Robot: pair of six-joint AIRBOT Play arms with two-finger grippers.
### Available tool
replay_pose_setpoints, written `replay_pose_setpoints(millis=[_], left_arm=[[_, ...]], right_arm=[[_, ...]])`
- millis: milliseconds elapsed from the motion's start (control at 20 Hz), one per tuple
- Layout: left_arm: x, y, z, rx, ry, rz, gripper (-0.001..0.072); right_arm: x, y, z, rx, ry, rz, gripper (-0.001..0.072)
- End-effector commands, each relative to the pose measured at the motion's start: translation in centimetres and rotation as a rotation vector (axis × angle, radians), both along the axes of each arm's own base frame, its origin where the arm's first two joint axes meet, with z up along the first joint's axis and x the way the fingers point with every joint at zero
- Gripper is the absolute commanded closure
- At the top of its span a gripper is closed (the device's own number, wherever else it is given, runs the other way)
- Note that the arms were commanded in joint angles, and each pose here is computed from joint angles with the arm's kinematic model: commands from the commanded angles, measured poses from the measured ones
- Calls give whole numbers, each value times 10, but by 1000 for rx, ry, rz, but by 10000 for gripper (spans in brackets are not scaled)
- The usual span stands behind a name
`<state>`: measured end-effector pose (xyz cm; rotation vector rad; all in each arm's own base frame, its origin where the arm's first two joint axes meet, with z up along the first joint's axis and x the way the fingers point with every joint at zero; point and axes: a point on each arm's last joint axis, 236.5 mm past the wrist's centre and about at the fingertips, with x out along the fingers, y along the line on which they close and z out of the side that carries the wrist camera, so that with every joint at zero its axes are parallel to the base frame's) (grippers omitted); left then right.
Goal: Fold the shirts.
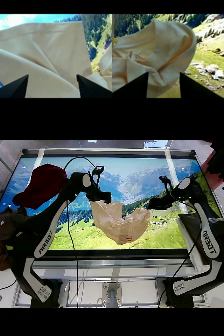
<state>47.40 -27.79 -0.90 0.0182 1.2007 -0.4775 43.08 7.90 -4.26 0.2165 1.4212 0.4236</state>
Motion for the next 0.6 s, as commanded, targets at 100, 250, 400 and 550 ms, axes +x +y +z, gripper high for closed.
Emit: replay_pose_setpoints(millis=[100, 250, 400, 550], left_arm=[[7, 30, -37, 152, 21, 25, 1], [13, 48, -42, 209, 10, 48, 1], [20, 67, -47, 183, 48, 140, 1], [27, 84, -49, 134, 86, 216, 1]], right_arm=[[-38, 30, -14, 146, 189, 90, 266], [-43, 44, -4, 217, 209, 94, 266], [-41, 45, -3, 225, 207, 80, 267], [-43, 23, -17, 114, 219, 79, 267]])
